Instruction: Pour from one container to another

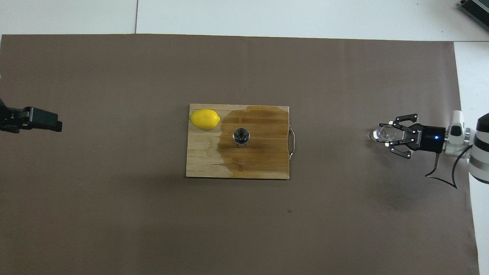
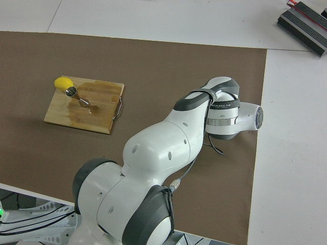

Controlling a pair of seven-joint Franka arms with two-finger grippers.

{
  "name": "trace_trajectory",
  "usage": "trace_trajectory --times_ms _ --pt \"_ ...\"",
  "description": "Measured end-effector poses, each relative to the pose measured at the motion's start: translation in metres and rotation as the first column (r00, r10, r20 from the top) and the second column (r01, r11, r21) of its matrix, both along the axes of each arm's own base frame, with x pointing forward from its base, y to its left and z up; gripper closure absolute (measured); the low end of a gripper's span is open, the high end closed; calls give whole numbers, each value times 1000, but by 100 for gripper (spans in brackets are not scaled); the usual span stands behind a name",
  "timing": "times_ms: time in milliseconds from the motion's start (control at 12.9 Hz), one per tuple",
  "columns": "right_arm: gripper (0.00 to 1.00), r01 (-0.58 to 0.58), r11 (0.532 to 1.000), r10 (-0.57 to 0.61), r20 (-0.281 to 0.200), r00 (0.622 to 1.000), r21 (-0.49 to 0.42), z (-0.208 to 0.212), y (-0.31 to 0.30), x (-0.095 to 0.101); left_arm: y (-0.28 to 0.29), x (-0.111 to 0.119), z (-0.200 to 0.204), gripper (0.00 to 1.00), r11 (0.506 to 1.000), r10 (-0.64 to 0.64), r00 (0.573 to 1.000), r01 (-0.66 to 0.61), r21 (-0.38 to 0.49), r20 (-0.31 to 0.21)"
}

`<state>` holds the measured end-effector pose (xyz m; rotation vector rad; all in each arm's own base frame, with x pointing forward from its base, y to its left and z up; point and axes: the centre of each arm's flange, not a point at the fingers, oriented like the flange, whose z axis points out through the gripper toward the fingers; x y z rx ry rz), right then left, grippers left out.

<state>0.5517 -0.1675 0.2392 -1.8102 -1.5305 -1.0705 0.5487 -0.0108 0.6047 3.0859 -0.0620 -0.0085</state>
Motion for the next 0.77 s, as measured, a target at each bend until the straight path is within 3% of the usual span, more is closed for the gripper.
trace_trajectory --times_ms 232,386,695,772 --pt "48 -9 1000 9 2 1000 8 -1 7 2 0 0 0 0 1000 0 1000 0 0 0" --pt "33 -12 1000 12 6 1000 7 -1 7 2 0 0 0 0 1000 0 1000 0 0 0" --pt "29 -16 1000 16 13 1000 5 -1 7 2 0 0 0 0 1000 0 1000 0 0 0" --pt "21 -18 1000 18 14 1000 6 -1 8 2 0 0 0 0 1000 0 1000 0 0 0"
